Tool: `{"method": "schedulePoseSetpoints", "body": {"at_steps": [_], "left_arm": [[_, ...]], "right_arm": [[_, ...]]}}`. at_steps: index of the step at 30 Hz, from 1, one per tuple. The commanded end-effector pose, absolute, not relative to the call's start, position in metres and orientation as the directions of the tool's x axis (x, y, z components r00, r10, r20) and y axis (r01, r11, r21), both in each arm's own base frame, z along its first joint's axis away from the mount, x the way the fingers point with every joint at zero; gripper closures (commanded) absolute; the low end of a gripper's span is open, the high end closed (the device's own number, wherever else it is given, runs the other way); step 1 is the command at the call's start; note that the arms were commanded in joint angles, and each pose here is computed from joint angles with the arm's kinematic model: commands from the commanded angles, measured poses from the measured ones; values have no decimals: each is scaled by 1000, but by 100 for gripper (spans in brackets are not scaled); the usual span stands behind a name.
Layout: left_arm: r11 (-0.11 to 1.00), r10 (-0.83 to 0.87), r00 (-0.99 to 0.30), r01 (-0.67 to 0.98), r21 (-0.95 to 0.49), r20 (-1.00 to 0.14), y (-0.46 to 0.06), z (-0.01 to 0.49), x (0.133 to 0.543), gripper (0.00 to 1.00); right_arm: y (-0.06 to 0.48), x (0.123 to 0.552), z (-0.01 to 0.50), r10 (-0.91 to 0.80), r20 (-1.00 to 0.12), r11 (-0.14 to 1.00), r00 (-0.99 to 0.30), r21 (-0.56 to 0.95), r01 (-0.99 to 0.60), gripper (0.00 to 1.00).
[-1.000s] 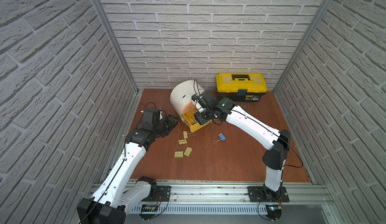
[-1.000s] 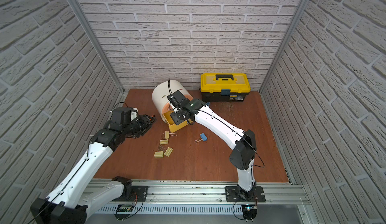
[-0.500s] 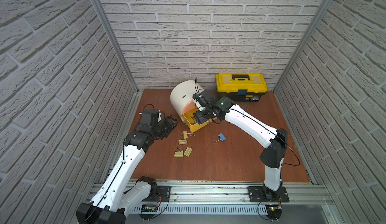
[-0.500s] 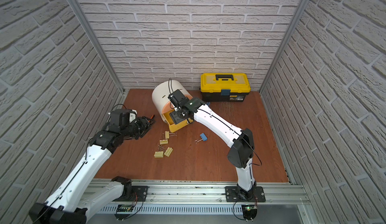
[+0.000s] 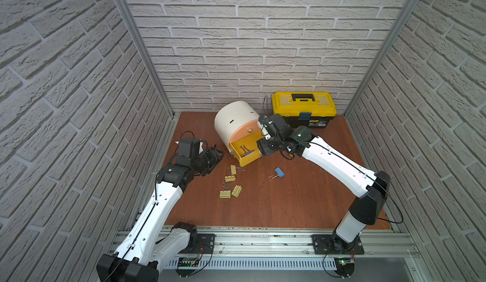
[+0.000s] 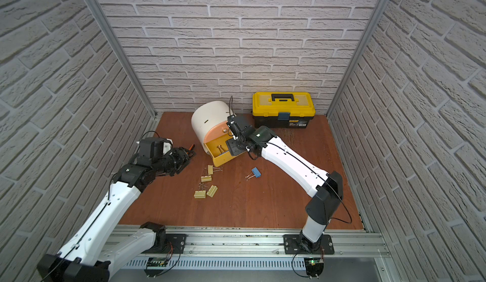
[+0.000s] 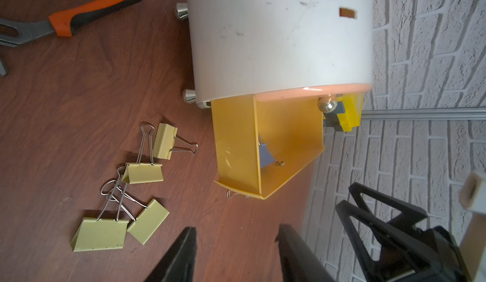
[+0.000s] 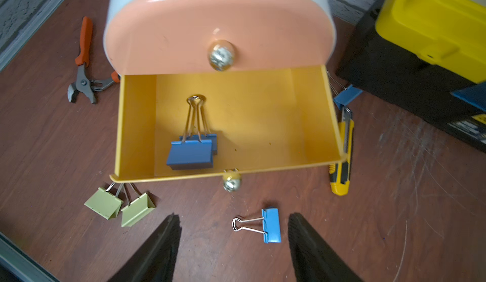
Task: Put the binder clips in the drawer according to color
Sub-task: Place the binder clip in the drawer, then pick up the binder clip at the center of the board.
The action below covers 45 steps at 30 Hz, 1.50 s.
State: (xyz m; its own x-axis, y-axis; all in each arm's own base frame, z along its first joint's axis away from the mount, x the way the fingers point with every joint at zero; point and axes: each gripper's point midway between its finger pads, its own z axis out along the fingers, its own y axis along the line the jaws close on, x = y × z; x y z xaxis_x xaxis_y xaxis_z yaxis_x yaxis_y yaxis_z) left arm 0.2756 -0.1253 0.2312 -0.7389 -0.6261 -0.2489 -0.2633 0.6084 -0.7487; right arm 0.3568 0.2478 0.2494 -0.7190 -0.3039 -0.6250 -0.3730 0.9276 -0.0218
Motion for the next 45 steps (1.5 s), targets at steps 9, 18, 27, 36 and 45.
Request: {"method": "schedulePoseSetpoints", "body": {"at_steps": [9, 18, 27, 36, 45], "left_arm": [[612, -630, -736, -277, -741, -246, -117, 222, 257, 45], [604, -649, -727, -316, -732, -222, -111, 205, 243, 45], [601, -657, -724, -335, -725, -210, -108, 196, 235, 45], [601, -655, -729, -342, -722, -200, -109, 193, 237, 45], [602, -652, -734, -345, -720, -193, -111, 192, 242, 45]], "right_arm": [[173, 337, 196, -83, -574, 979, -815, 106, -174, 37], [159, 328, 123, -49, -428, 983, -902, 138, -119, 39], [166, 331, 66, -86, -319, 983, -944, 127, -133, 40], [172, 337, 43, -128, -271, 980, -954, 116, -164, 42], [173, 340, 33, -127, -264, 980, -956, 113, -161, 45]]}}
